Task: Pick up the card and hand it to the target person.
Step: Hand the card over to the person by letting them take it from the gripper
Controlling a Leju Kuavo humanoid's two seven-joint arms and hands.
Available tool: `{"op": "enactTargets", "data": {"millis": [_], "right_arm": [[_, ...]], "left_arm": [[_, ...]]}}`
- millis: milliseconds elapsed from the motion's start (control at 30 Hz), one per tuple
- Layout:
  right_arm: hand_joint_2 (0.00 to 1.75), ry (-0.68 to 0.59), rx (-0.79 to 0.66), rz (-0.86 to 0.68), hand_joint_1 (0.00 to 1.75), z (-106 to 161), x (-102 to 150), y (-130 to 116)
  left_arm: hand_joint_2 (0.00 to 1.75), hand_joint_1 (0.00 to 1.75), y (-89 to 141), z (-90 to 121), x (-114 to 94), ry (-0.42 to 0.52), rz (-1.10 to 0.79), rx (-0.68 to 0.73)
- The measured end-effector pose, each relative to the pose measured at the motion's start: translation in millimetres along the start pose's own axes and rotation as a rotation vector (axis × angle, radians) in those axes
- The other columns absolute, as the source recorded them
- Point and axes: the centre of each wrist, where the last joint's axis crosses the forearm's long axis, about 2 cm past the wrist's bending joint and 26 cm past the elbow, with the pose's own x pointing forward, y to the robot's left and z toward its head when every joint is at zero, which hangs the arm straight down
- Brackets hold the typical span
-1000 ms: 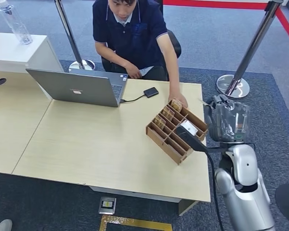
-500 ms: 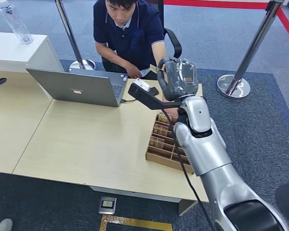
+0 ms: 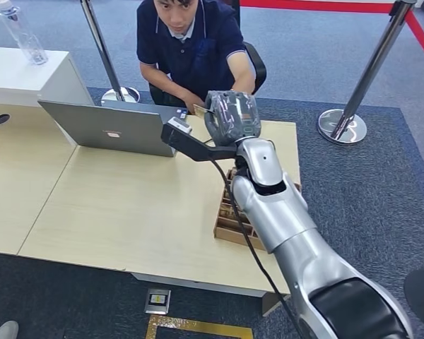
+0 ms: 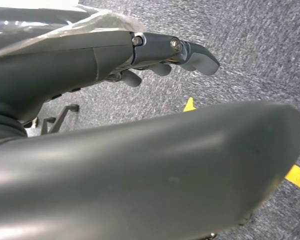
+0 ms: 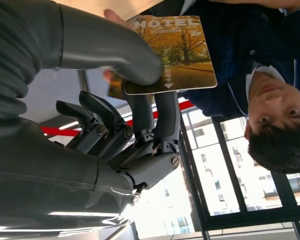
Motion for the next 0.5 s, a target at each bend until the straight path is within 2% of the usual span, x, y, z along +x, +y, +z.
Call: {"op": "enactTargets", "data": {"millis": [500], "right_arm": [[1.75, 0.026, 0.026, 0.027, 1.75, 4, 2, 11]], "left_arm": [[0.00, 0.00, 2, 0, 0, 0.000, -0.014, 0.007]]}}
